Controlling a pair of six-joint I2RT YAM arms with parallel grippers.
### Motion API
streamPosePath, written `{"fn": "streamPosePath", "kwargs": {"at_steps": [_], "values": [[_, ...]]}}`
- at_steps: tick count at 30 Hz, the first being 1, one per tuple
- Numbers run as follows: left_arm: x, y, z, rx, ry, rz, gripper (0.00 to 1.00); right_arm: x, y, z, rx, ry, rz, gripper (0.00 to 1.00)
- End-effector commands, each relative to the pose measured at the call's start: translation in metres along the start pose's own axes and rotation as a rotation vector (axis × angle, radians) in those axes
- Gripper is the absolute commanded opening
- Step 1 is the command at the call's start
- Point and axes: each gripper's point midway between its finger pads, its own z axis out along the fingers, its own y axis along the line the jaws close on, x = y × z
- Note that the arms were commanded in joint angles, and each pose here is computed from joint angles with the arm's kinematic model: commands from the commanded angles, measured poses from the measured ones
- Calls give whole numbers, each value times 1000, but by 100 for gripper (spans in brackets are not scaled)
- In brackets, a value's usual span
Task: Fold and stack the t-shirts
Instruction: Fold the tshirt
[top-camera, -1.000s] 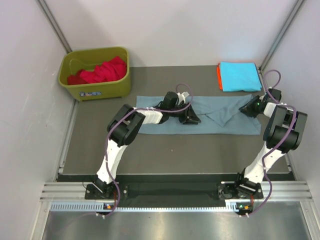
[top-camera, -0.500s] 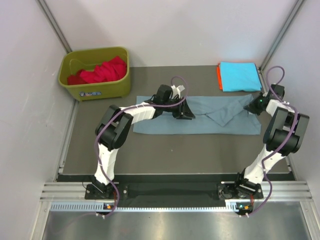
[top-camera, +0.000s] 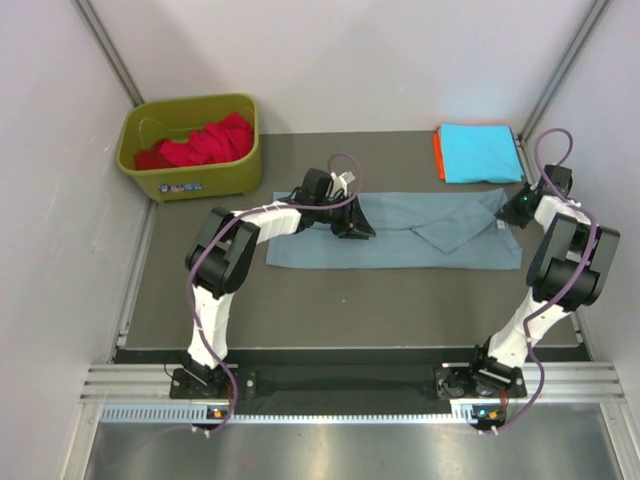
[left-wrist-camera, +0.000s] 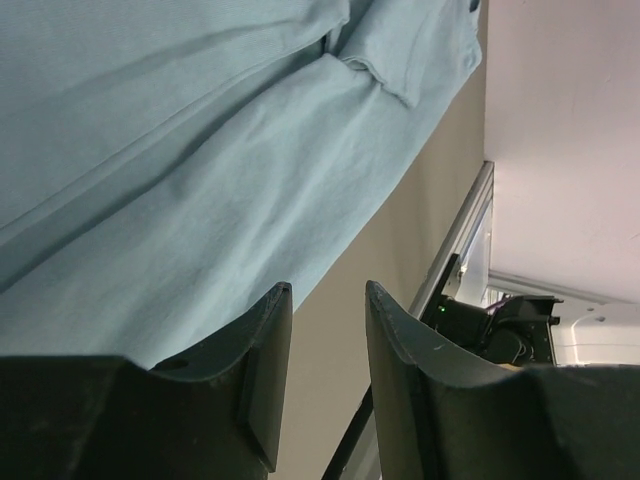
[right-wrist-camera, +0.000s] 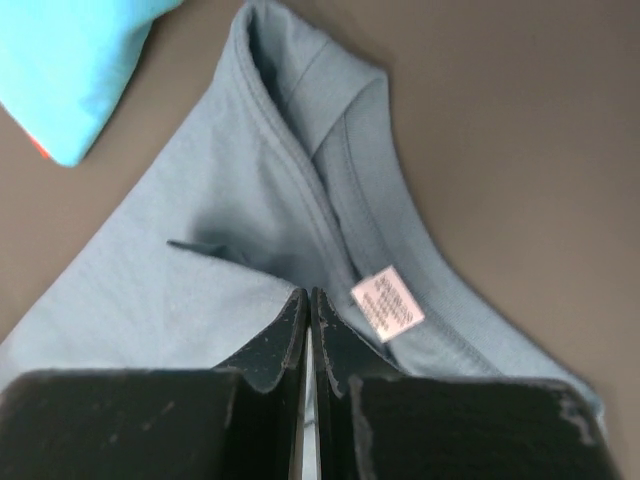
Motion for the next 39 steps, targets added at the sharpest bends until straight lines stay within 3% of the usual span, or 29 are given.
{"fn": "streamPosePath", "kwargs": {"at_steps": [1,5,8,11,14,16,20,23,31,39], "values": [[-6,-24,-20,29,-11,68,40,-23,-5,6,23,-49,-49,2],[-10,-29,-21,45,-10,124,42,-28,-12,8,75,-23,-91,25],[-13,-30,-16,67,-11,142,43,-40,1,-8,68,-57,-132,35],[-21,-36,-7,110,-29,128,43,-51,20,-28,38,-105,-157,37],[-28,-42,2,149,-49,91,42,-44,65,-31,-143,-125,-131,35],[-28,-41,9,165,-50,65,42,-18,88,-26,-269,-64,-86,32],[-34,-51,17,212,-73,23,42,9,117,-12,-440,-46,-58,13],[-35,-53,31,201,-91,9,42,21,124,2,-517,-12,-31,7],[-35,-48,88,139,-123,12,42,33,124,23,-581,36,-11,5],[-51,-71,129,208,-174,6,42,40,104,34,-561,50,15,5]]}}
